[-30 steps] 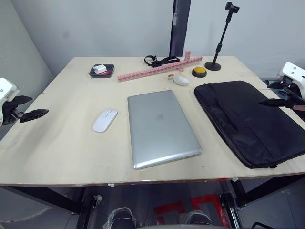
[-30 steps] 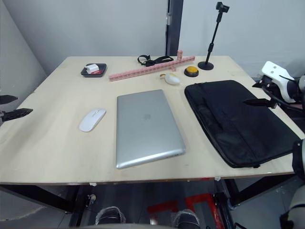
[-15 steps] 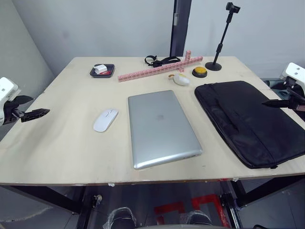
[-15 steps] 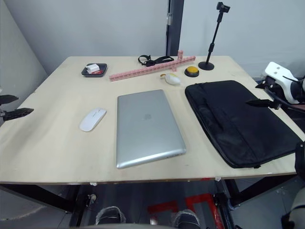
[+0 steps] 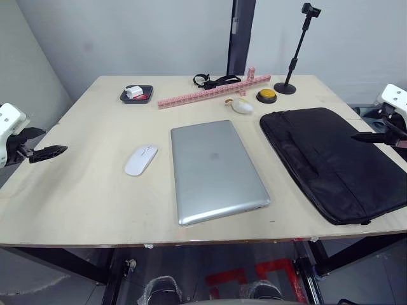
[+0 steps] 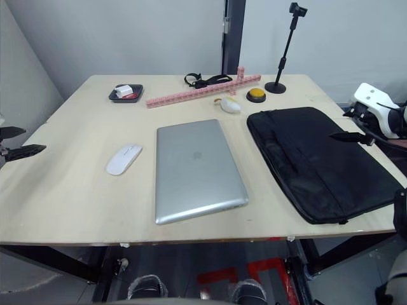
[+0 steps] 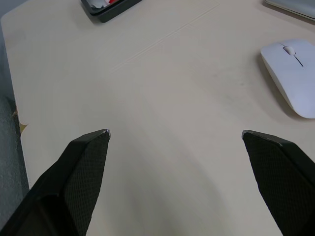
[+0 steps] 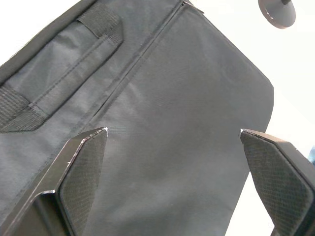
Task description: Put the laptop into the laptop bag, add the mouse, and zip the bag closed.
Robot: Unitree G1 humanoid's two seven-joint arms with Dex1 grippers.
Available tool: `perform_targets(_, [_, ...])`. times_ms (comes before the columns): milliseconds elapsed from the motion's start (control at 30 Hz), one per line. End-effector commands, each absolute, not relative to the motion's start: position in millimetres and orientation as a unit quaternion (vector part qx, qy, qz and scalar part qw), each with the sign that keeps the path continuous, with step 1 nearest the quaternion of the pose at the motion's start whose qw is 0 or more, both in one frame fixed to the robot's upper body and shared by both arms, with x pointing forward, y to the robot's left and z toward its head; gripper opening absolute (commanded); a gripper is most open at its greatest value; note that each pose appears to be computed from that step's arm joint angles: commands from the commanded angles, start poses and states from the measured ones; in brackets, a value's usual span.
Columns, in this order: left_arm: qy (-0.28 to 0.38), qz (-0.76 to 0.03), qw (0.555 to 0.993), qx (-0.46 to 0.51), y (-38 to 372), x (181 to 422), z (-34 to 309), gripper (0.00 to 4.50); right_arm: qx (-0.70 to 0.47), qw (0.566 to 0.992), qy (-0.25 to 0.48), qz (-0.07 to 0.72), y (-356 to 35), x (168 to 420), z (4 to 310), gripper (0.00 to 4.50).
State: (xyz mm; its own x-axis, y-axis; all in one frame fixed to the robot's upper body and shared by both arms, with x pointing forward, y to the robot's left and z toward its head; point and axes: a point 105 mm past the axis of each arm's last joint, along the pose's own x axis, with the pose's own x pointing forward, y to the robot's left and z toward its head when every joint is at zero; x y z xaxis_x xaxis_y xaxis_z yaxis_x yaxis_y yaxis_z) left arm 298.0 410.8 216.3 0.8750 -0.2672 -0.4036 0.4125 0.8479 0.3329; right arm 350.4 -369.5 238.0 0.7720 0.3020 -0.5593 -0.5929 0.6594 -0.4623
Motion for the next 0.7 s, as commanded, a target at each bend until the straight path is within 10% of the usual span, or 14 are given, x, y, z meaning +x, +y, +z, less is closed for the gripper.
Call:
perform_targets(33, [0.144, -0.176, 0.95, 0.215, 409.4, 295.5, 232.5, 4.5, -0.34, 0.881, 0.186, 0.27, -356.5, 356.4, 248.1, 4.48])
perform_targets(700, [0.136, -0.165, 0.963, 0.162, 405.2, 262.9, 225.1, 4.5, -0.293, 0.869, 0.141, 0.372, -310.0, 364.6, 238.2, 4.48])
